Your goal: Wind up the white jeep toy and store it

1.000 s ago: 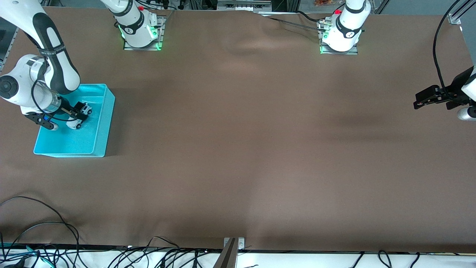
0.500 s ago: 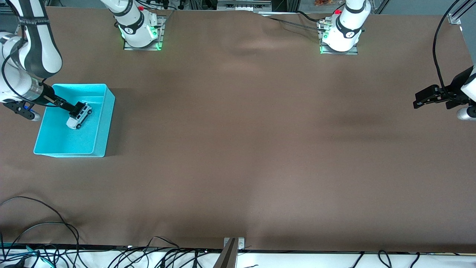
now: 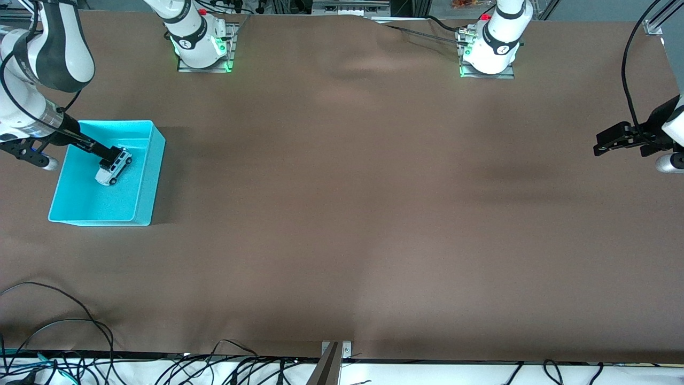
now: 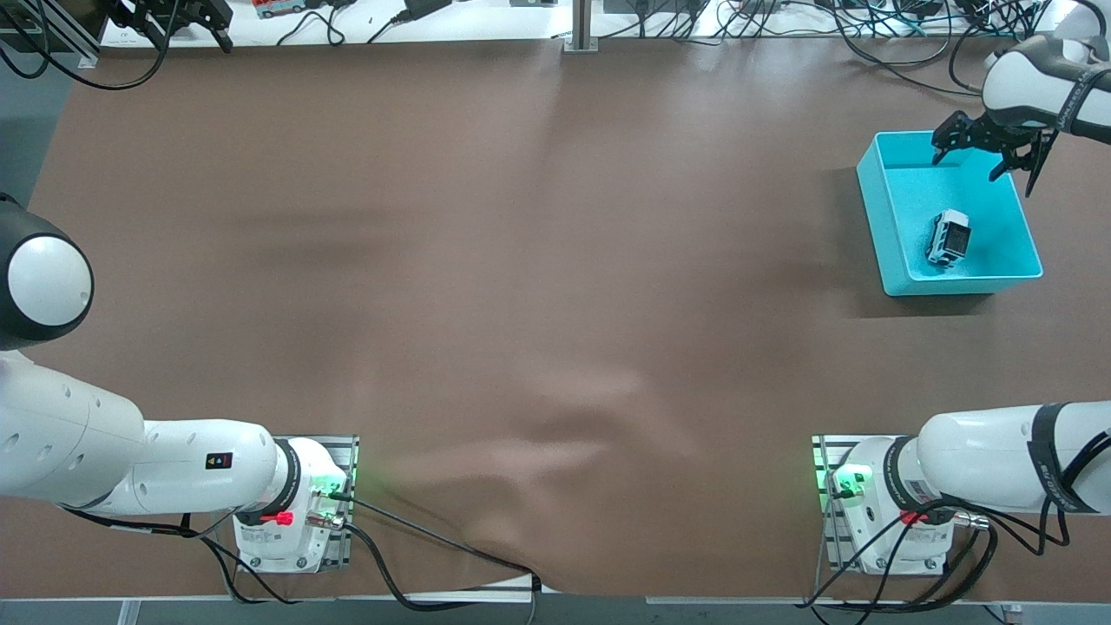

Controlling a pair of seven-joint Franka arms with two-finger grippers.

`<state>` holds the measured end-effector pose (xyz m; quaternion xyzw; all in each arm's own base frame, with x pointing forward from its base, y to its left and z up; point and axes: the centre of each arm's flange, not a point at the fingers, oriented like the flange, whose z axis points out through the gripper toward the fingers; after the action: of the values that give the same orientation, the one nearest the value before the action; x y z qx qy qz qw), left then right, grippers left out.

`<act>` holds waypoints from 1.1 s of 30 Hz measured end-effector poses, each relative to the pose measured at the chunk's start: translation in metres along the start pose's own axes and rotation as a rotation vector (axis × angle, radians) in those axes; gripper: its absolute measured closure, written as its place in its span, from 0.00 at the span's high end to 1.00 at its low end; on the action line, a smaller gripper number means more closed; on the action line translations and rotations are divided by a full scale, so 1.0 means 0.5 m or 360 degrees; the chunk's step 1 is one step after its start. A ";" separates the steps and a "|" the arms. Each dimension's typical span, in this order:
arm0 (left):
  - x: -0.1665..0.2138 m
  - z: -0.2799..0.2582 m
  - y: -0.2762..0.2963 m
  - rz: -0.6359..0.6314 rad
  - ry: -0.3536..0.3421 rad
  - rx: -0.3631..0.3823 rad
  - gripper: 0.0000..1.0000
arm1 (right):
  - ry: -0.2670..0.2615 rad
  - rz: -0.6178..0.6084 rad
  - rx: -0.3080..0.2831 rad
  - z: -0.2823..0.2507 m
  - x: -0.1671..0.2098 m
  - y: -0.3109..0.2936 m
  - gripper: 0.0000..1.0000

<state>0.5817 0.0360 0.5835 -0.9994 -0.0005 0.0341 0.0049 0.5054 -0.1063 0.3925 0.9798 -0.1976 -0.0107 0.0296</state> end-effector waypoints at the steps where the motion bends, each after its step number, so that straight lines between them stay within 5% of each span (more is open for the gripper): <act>1: 0.000 0.001 0.000 0.0000 -0.0001 0.0000 1.00 | -0.0005 -0.0011 -0.0003 -0.015 0.002 -0.008 1.00; 14: 0.001 0.003 0.000 0.0000 -0.0005 0.0000 1.00 | -0.0154 -0.0178 -0.0052 -0.226 -0.005 -0.135 1.00; 33: 0.001 0.004 0.000 0.0000 -0.0006 0.0000 1.00 | -0.0294 -0.0251 0.0021 -0.334 0.014 -0.194 1.00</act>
<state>0.5820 0.0359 0.5816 -0.9993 -0.0004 0.0359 0.0048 0.5547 -0.0109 0.5529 0.9873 -0.1219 -0.1018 0.0040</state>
